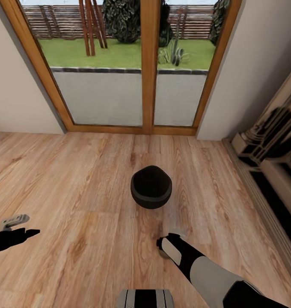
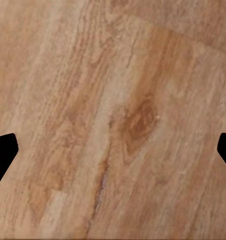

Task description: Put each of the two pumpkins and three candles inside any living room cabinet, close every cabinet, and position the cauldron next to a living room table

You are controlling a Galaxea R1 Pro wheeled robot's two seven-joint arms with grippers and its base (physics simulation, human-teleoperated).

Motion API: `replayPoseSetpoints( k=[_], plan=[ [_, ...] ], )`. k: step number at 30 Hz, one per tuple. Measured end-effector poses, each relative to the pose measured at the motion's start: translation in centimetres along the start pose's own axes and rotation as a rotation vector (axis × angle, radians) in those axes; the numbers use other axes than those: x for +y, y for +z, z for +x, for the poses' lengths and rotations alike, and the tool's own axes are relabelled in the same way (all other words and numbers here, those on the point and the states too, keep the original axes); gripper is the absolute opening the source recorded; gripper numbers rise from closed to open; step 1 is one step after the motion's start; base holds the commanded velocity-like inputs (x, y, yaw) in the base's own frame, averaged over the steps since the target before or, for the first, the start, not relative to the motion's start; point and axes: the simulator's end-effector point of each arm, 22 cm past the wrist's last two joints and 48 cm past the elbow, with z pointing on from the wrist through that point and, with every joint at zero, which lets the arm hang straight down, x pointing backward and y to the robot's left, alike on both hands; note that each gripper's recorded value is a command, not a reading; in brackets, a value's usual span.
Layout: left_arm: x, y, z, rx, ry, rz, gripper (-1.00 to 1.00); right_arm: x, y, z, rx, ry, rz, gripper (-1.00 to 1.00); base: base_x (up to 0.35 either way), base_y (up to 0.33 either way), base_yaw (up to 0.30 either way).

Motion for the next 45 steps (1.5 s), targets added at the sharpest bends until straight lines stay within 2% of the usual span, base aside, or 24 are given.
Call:
replayPoseSetpoints(
  k=[4, 7, 12, 16, 27, 45],
  plan=[
    [0.8, 0.3, 0.2, 0.013, 0.006, -0.017, 1.0, 0.2, 0.6, 0.3, 0.006, -0.001, -0.003, 1.0, 0.0, 0.0, 0.0],
    [3.4, -0.6, -0.8, 0.009, 0.015, -0.065, 1.0, 0.2, 0.9, 0.6, 0.013, -0.003, -0.002, 1.0, 0.0, 0.0, 0.0],
    [6.5, -2.2, -2.1, -0.023, -0.024, -0.109, 1.0, 0.2, 1.0, 0.8, 0.016, -0.003, -0.002, 1.0, 0.0, 0.0, 0.0],
    [6.8, -2.4, -2.2, -0.03, -0.031, -0.11, 1.0, 0.2, 1.0, 0.8, 0.016, -0.003, -0.001, 1.0, 0.0, 0.0, 0.0],
    [7.2, -0.7, -0.9, 0.012, -0.03, -0.125, 1.0, 0.0, 2.8, 2.7, 0.061, -0.007, 0.006, 1.0, 0.0, 0.0, 0.0],
    [7.1, -0.6, -0.9, 0.012, -0.032, -0.121, 1.0, 0.0, 2.9, 2.8, 0.06, -0.008, 0.006, 1.0, 0.088, 0.0, 0.0]
  ],
)
